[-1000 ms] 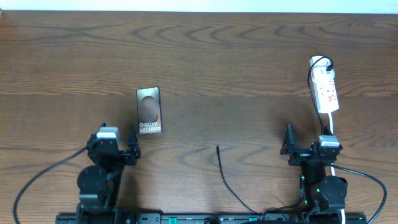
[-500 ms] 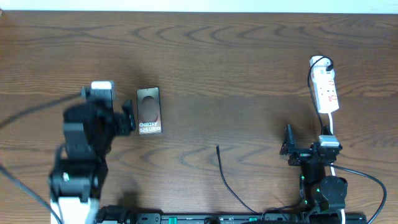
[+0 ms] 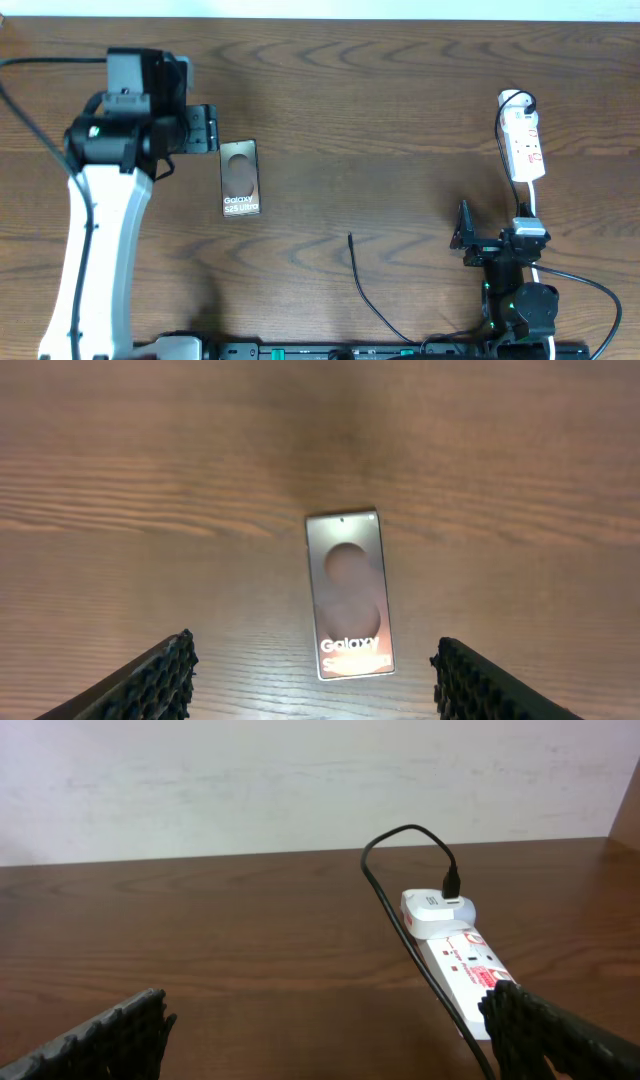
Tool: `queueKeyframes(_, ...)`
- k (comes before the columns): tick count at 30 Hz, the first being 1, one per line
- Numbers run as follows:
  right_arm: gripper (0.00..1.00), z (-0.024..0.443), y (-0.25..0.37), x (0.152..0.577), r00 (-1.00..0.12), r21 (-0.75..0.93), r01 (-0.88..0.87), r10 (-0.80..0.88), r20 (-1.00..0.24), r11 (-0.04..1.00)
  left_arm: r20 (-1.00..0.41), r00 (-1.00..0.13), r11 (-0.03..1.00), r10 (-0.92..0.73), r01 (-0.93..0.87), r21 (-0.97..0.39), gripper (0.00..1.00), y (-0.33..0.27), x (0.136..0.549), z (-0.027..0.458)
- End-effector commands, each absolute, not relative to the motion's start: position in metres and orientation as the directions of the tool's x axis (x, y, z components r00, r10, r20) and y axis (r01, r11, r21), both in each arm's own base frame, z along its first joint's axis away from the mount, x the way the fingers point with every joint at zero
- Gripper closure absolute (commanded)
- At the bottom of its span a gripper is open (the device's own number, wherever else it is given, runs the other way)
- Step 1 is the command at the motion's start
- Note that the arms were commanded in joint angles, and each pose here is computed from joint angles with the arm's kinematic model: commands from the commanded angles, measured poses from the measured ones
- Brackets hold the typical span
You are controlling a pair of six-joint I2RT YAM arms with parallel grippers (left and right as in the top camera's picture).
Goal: Plug charger to phone and switch on socket
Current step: 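Move the left gripper forward over the boxed Galaxy phone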
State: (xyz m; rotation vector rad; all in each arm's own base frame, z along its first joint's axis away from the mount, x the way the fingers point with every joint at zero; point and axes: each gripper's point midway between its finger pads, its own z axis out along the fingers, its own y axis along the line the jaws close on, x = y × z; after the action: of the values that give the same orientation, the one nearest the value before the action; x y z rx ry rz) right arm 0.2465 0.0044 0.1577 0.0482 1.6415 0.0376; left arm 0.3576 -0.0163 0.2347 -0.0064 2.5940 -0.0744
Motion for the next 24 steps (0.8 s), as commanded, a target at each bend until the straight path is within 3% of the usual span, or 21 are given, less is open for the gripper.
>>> queueKeyframes(1,0.01,0.156,0.007,0.246,-0.076,0.042,-0.004,0.041,-0.996,0.999,-0.478,-0.878,0.996,-0.017,0.024,-0.081,0.25,-0.021,0.364,0.222)
queueKeyframes(4,0.01,0.156,0.007,0.246,-0.076,0.042,-0.004,0.041,-0.996,0.999,-0.456,-0.890,0.996,-0.017,0.024,-0.085,0.28,-0.022,0.371,0.210)
queueKeyframes(5,0.01,0.156,0.007,0.246,-0.076,0.042,-0.004,0.041,-0.996,0.999,-0.448,-0.894,0.996,-0.017,0.024,-0.085,0.59,-0.022,0.372,0.206)
queueKeyframes(6,0.01,0.156,0.007,0.246,-0.076,0.042,-0.004,0.041,-0.996,0.999,-0.440,-0.898,0.996,-0.017,0.023,-0.085,0.80,-0.022,0.374,0.203)
queueKeyframes(7,0.01,0.156,0.007,0.246,-0.076,0.042,-0.004,0.041,-0.996,0.999,-0.434,-0.901,0.996,-0.017,0.022,-0.085,0.89,-0.022,0.375,0.200)
queueKeyframes(8,0.01,0.156,0.007,0.246,-0.076,0.042,-0.004,0.041,-0.996,0.999,-0.425,-0.905,0.996,-0.017,0.021,-0.085,0.88,-0.022,0.376,0.196)
queueKeyframes(9,0.01,0.156,0.007,0.246,-0.076,0.042,-0.004,0.041,-0.996,0.999,-0.421,-0.907,0.996,-0.017,0.021,-0.085,0.61,-0.022,0.377,0.194)
queueKeyframes(10,0.01,0.156,0.007,0.246,-0.076,0.042,-0.004,0.041,-0.996,0.999,-0.417,-0.909,0.996,-0.017,0.020,-0.085,0.28,-0.022,0.377,0.193)
queueKeyframes(11,0.01,0.156,0.007,0.246,-0.076,0.042,-0.004,0.041,-0.996,0.999,-0.415,-0.910,0.996,-0.017,0.020,-0.085,0.06,-0.022,0.377,0.192)
queueKeyframes(24,0.01,0.156,0.007,0.246,-0.076,0.042,-0.004,0.041,-0.996,0.999,-0.388,-0.921,0.985,-0.035,0.032,-0.167,0.05,-0.039,0.377,0.186)
